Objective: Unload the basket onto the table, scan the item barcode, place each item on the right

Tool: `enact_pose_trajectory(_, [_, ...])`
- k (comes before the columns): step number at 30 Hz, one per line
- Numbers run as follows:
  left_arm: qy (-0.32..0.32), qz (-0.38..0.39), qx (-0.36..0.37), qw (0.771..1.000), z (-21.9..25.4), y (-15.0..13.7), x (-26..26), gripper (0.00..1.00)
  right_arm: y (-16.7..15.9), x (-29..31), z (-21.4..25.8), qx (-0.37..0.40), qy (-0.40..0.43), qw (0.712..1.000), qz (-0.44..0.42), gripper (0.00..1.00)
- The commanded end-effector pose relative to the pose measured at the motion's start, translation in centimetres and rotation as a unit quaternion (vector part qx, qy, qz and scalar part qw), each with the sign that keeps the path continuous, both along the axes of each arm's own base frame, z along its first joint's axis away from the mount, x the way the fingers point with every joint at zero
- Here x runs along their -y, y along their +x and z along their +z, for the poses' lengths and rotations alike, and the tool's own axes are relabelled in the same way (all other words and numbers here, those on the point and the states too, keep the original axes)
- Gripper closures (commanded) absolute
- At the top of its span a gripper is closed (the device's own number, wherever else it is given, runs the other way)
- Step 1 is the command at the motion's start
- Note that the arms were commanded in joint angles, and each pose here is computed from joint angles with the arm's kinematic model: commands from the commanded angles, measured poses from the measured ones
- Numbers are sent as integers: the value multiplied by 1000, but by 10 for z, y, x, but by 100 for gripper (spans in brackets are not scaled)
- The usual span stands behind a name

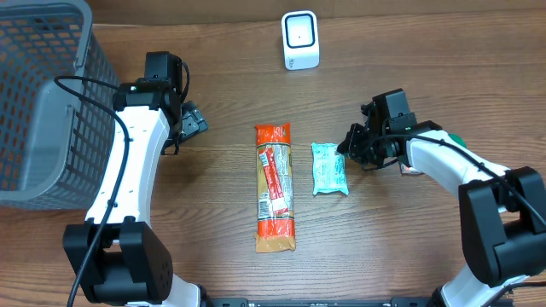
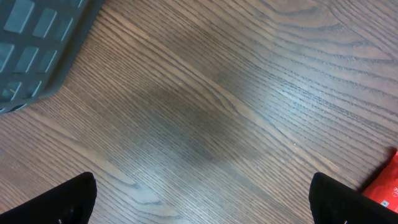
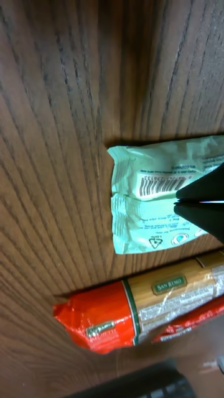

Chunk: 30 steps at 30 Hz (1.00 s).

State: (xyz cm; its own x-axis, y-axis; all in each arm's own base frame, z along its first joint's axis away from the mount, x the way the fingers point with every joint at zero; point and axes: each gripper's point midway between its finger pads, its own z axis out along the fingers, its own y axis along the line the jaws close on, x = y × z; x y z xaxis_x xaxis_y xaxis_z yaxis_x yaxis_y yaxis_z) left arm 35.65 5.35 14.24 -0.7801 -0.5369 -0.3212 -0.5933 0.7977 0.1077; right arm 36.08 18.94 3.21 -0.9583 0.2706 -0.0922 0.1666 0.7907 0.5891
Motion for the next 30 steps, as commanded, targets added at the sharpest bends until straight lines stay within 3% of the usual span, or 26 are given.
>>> enact_pose_trajectory(1, [8, -7, 15, 1000, 12, 3, 0, 0, 4, 3, -6, 9, -28, 1000, -7, 96])
enact_pose_trajectory(24, [8, -7, 17, 1000, 12, 4, 0, 0, -3, 14, -26, -15, -68, 997, -16, 96])
enact_pose_trajectory(30, [8, -7, 17, 1000, 12, 4, 0, 0, 10, 27, -26, 10, -104, 994, -31, 96])
